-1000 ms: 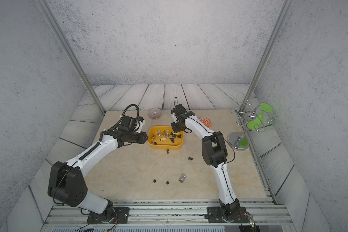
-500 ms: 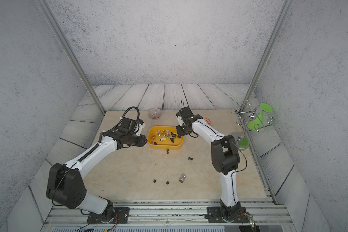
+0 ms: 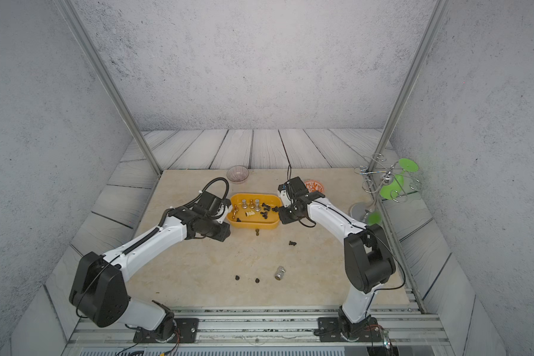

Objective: Put the chess pieces into the storage box
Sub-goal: Pick up the chess piece at the center of the board.

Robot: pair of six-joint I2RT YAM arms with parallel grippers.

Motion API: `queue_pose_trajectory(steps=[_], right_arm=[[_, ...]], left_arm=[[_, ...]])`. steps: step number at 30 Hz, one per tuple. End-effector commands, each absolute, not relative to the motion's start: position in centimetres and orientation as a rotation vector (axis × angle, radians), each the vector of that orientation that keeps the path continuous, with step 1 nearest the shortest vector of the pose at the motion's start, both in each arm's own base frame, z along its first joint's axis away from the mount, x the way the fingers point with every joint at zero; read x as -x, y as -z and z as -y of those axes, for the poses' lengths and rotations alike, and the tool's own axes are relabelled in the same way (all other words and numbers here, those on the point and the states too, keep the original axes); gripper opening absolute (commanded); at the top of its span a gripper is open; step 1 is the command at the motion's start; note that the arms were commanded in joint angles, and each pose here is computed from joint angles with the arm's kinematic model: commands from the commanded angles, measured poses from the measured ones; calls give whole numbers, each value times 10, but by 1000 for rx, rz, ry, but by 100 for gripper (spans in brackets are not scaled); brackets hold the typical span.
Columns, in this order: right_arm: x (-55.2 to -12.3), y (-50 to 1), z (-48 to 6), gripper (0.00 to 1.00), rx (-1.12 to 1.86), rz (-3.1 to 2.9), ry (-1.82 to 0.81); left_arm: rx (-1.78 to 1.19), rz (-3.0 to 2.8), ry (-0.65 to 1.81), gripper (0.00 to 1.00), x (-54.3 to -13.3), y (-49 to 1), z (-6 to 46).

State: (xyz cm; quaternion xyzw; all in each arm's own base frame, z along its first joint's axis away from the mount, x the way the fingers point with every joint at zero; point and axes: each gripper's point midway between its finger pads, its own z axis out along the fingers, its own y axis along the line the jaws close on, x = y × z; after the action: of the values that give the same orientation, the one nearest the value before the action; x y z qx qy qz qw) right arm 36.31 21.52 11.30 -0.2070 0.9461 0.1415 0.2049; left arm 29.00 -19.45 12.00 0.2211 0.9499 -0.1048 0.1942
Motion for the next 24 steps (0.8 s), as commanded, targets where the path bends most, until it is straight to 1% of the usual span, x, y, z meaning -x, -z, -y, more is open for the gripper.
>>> queue_pose_trajectory(steps=[1, 10, 18, 24], right_arm=[[-350, -125, -210, 32, 537, -2615, -436], [-330, -97, -199, 33, 494, -2678, -443], [-328, -88, -197, 33, 477, -2696, -440], [-326, -86, -197, 33, 471, -2707, -446]], left_arm=[[-671, -2739, 256, 37, -265, -102, 198], [-797, -2798, 258, 37, -231, -78, 209], [-931, -2882, 262, 38, -196, -58, 209], [-991, -2905, 294, 38, -185, -52, 213]])
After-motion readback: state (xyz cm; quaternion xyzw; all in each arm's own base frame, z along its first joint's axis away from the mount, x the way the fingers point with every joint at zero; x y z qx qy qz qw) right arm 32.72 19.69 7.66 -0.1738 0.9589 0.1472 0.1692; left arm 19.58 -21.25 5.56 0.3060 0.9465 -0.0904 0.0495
